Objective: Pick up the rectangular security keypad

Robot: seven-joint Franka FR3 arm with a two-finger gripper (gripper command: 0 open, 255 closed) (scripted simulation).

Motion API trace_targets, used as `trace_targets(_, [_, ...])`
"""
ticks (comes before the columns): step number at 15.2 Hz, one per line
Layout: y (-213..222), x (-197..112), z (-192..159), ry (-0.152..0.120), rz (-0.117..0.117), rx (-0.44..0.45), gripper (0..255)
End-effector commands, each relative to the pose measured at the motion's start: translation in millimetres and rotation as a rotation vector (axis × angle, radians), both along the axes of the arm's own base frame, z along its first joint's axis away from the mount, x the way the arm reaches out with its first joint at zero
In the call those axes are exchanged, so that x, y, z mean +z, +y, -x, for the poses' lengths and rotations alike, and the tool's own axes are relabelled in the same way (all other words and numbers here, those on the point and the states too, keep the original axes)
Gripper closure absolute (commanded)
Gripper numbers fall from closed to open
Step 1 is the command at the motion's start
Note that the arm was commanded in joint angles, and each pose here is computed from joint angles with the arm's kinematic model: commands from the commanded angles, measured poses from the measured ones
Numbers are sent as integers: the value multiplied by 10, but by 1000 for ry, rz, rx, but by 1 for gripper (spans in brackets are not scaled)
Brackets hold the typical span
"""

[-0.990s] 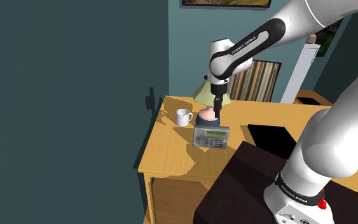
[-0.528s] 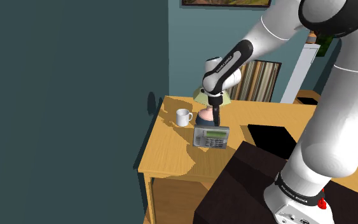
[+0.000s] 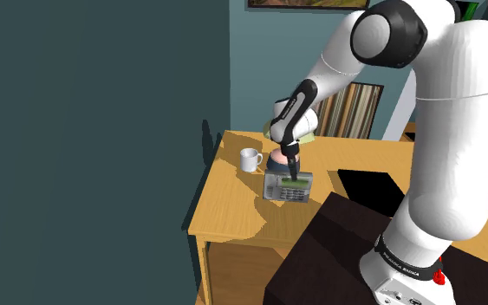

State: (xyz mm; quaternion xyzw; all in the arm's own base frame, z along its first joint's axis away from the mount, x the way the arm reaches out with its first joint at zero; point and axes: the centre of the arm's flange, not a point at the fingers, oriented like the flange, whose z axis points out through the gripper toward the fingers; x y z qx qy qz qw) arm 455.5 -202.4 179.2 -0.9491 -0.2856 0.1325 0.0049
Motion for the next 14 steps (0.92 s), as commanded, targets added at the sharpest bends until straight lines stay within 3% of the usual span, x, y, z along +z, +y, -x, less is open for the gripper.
trace_targets(1, [-1, -113, -12, 1, 0, 3, 0])
trace_targets(7, [-1, -354, -12, 1, 0, 3, 0])
trace_targets(8, [-6, -354, -17, 1, 0, 3, 255])
trace_targets(14, [-4, -355, -18, 1, 0, 3, 255])
